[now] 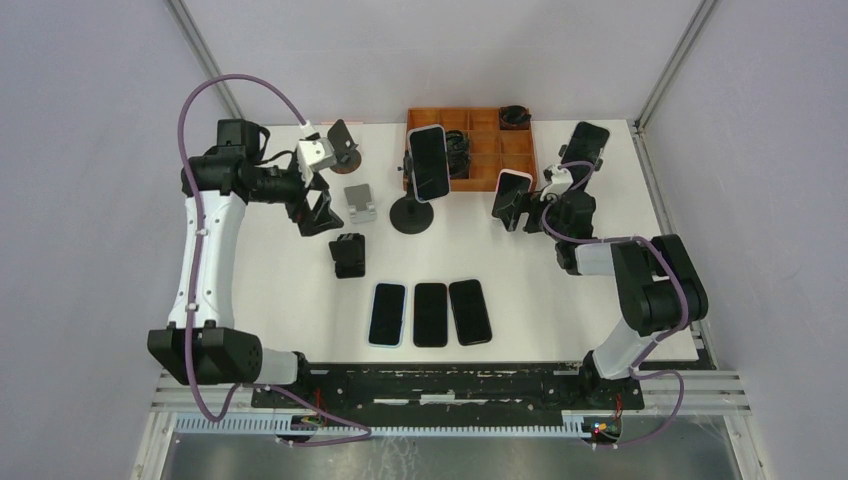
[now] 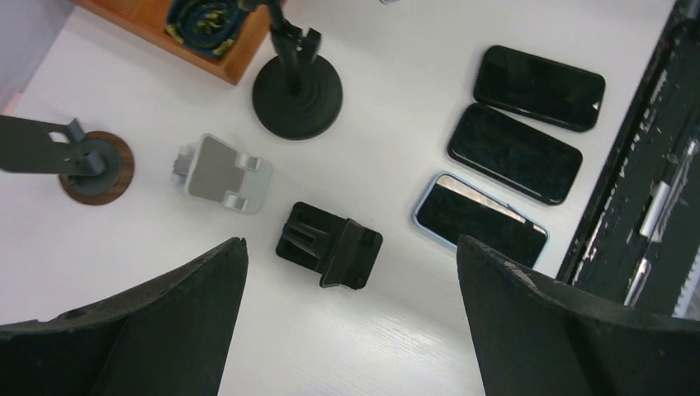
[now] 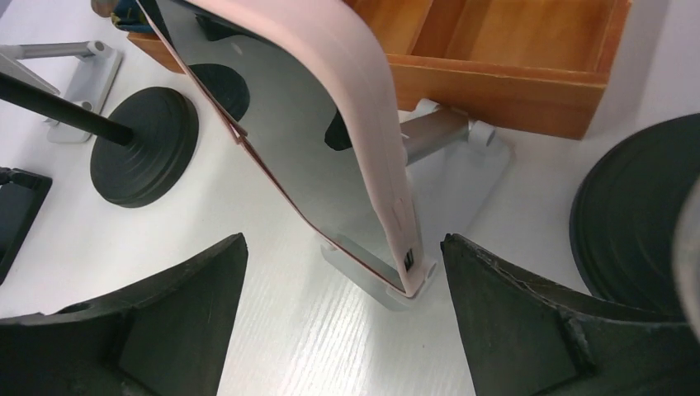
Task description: Remove the phone from the phone stand
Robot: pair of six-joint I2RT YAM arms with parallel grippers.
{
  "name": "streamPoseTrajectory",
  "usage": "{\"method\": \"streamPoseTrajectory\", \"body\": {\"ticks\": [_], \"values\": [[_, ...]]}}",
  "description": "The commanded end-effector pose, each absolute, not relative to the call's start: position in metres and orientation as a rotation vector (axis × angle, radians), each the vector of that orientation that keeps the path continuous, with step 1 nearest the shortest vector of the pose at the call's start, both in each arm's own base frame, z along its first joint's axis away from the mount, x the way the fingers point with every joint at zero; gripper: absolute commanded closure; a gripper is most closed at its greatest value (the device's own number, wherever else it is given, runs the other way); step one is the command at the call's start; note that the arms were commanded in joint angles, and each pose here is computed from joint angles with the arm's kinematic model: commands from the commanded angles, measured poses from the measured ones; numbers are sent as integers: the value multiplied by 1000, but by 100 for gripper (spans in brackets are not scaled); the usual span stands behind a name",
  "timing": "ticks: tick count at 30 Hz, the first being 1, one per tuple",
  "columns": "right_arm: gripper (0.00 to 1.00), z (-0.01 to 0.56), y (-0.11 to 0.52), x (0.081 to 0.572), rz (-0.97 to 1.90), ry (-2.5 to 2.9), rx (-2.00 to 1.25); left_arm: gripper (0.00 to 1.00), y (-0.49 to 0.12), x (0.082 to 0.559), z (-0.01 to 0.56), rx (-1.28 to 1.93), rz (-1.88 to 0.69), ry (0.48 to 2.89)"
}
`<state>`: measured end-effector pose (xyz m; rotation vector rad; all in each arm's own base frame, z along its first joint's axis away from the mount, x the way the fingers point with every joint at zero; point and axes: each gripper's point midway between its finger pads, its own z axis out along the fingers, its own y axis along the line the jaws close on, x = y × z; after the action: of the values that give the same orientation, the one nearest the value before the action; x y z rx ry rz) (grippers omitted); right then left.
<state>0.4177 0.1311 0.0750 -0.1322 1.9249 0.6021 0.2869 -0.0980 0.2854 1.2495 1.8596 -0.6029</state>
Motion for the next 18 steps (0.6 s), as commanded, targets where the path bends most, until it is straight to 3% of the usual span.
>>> {"method": "streamPoseTrajectory", "body": {"ticks": [1,10,15,18], "values": [[8,94,150,429,695,1829,-187,0,-92,316,327,919,-508,1880],[26,91,181,422,769,1845,-248,0,-85,319,365,782,-417,1804],[36,82,181,421,716,1872,-225,0,-97,308,339,847,-554,1878],[36,73,171,426,631,1906,-172,0,-100,301,325,877,-600,1917]]}}
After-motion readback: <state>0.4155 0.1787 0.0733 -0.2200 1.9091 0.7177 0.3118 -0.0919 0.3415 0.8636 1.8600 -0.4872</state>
